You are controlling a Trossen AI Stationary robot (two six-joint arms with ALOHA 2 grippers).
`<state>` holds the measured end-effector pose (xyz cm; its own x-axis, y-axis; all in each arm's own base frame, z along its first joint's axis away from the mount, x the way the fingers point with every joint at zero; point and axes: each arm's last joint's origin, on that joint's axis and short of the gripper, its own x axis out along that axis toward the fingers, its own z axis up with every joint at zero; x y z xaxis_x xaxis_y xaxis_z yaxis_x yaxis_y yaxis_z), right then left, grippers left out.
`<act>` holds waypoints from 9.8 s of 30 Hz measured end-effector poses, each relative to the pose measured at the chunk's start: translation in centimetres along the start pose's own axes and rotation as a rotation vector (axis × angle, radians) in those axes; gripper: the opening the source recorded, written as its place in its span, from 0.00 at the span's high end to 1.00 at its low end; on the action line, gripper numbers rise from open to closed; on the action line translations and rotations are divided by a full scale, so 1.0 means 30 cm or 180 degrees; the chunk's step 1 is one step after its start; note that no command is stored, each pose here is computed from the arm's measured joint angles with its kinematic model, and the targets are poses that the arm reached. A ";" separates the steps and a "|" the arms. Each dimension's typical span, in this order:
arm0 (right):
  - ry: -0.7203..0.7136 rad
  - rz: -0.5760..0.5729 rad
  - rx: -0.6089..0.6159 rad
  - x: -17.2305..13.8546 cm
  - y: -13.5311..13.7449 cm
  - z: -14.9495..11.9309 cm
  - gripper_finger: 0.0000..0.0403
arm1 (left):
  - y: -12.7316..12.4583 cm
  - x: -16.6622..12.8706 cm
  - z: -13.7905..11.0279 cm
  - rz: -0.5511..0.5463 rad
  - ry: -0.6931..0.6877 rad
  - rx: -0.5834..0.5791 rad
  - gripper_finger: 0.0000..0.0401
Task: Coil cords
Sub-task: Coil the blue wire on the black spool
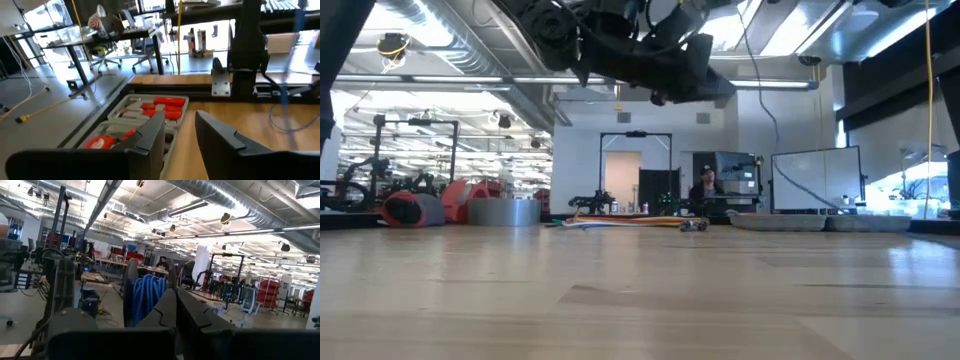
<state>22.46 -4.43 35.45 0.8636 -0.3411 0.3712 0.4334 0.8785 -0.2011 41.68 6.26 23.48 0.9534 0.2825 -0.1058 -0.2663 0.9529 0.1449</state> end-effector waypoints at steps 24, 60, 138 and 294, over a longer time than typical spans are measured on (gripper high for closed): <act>0.0022 0.0010 -0.0007 -0.001 0.002 -0.005 0.99 | -0.034 -0.002 0.051 -0.1012 -0.0359 -0.0390 0.75; 0.0082 0.0039 -0.0025 -0.001 0.005 -0.014 0.99 | -0.032 0.031 0.039 -0.0554 -0.0247 -0.0089 0.99; 0.0772 -0.0310 -0.1427 0.048 0.130 -0.140 0.99 | 0.032 -0.031 0.044 0.0066 0.0960 0.0292 0.98; 0.1766 0.0001 -0.0495 0.107 0.087 -0.335 0.99 | -0.064 -0.179 0.210 0.0245 0.0803 0.0120 1.00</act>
<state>28.95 -6.58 26.99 0.8515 -0.5020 -0.1517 0.4295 0.8335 -0.3475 37.96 2.22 29.96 0.8637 0.3771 -0.3343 -0.3268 0.9241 0.1981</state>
